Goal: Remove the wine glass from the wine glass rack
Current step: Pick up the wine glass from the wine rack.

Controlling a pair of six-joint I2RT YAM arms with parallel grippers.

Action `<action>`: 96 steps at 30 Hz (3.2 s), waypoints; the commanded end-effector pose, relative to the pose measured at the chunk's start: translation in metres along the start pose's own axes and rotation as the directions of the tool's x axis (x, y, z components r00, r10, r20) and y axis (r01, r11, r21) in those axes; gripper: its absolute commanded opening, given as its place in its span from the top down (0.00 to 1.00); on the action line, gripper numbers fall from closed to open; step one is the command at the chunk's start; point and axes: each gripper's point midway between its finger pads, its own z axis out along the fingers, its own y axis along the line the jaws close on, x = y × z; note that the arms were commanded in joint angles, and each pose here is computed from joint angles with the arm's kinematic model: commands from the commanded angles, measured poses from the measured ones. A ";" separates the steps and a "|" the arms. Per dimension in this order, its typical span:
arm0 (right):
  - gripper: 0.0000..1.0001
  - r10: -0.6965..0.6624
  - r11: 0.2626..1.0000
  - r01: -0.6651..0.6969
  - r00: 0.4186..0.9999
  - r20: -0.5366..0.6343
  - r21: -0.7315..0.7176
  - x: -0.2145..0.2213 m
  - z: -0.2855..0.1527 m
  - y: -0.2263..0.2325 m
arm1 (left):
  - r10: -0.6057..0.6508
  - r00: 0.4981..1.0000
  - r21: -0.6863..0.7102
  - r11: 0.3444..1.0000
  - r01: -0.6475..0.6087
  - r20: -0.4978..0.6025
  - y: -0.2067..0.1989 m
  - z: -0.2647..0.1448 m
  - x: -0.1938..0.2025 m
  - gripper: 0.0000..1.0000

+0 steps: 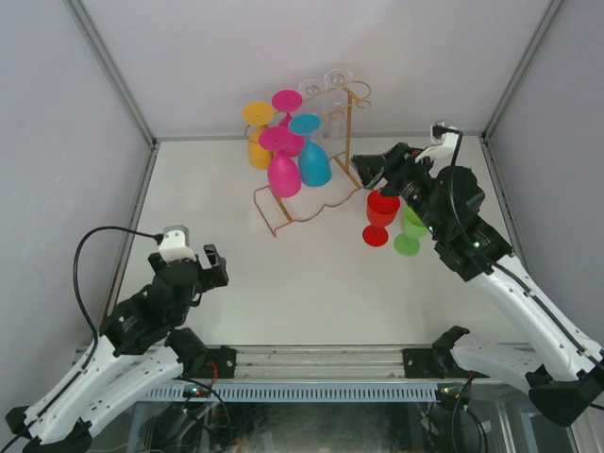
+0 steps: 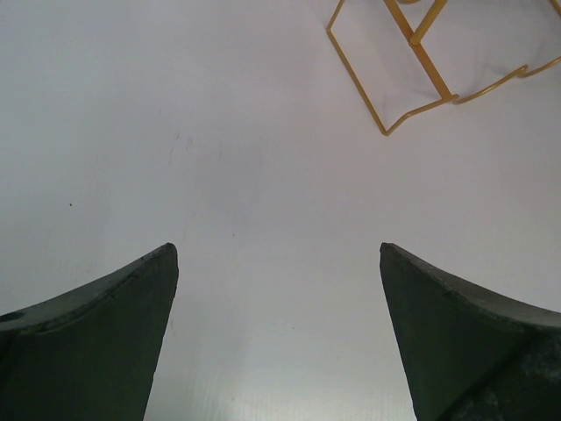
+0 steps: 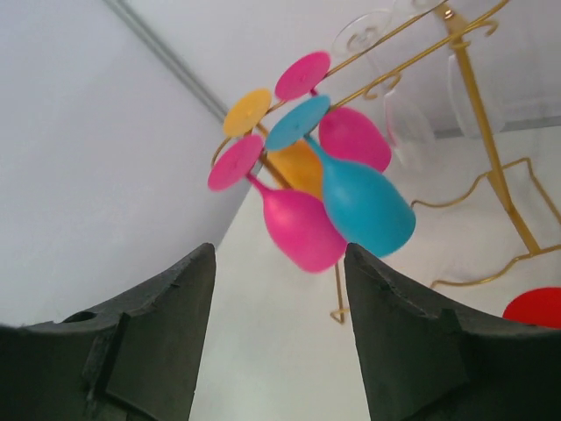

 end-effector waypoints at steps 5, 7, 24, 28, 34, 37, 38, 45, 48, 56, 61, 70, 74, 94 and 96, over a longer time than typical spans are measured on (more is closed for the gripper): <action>0.39 0.172 0.985 -0.175 0.962 0.213 -0.004 -0.032 0.056 0.021 | -0.091 0.991 -0.046 0.994 0.096 0.098 0.013 -0.010 -0.024 0.00; 0.39 0.203 0.978 -0.209 0.958 0.201 0.009 -0.024 0.069 0.017 | -0.091 0.990 -0.057 0.994 0.098 0.110 0.016 -0.010 -0.026 0.00; 0.43 0.386 0.921 -0.387 0.922 0.018 0.048 -0.006 0.148 0.011 | -0.089 0.991 -0.033 0.995 0.093 0.095 0.011 -0.010 -0.024 0.00; 0.46 0.416 0.907 -0.414 0.909 -0.007 0.082 0.005 0.159 0.003 | -0.092 0.991 -0.023 0.995 0.094 0.094 0.010 -0.010 -0.024 0.00; 0.53 0.486 0.872 -0.481 0.874 -0.035 0.090 0.016 0.172 -0.006 | -0.092 0.991 -0.018 0.995 0.094 0.095 0.009 -0.010 -0.024 0.00; 0.53 0.478 0.874 -0.474 0.878 -0.010 0.106 0.014 0.173 -0.011 | -0.091 0.991 -0.017 0.995 0.093 0.093 0.009 -0.010 -0.023 0.00; 0.52 0.477 0.873 -0.474 0.879 0.000 0.112 0.013 0.173 -0.013 | -0.091 0.992 -0.017 0.996 0.093 0.093 0.009 -0.010 -0.023 0.00; 0.52 0.481 0.871 -0.479 0.877 0.005 0.112 0.010 0.173 -0.018 | -0.087 0.992 -0.018 0.996 0.089 0.090 0.009 -0.009 -0.023 0.00; 0.52 0.482 0.870 -0.478 0.876 -0.004 0.123 0.013 0.176 -0.020 | -0.088 0.992 -0.017 0.996 0.089 0.090 0.009 -0.010 -0.023 0.00; 0.58 0.487 0.868 -0.483 0.873 -0.009 0.116 0.012 0.181 -0.019 | -0.096 0.991 -0.010 0.995 0.097 0.097 0.009 -0.011 -0.024 0.00; 0.62 0.485 0.870 -0.481 0.874 -0.012 0.111 0.009 0.183 -0.018 | -0.098 0.990 -0.009 0.995 0.099 0.100 0.009 -0.012 -0.025 0.00; 0.67 0.500 0.863 -0.491 0.864 -0.053 0.120 0.017 0.191 -0.018 | -0.102 0.989 -0.008 0.995 0.103 0.103 0.009 -0.012 -0.025 0.00; 0.68 0.501 0.861 -0.493 0.864 -0.040 0.126 0.015 0.191 -0.021 | -0.102 0.990 -0.005 0.995 0.103 0.100 0.009 -0.012 -0.024 0.00; 0.78 0.434 0.892 -0.427 0.900 -0.021 0.147 0.009 0.186 -0.022 | -0.096 0.991 -0.004 0.995 0.097 0.092 0.008 -0.011 -0.023 0.00; 0.78 0.439 0.891 -0.432 0.898 -0.024 0.139 0.008 0.186 -0.020 | -0.095 0.991 -0.004 0.995 0.096 0.092 0.008 -0.011 -0.023 0.00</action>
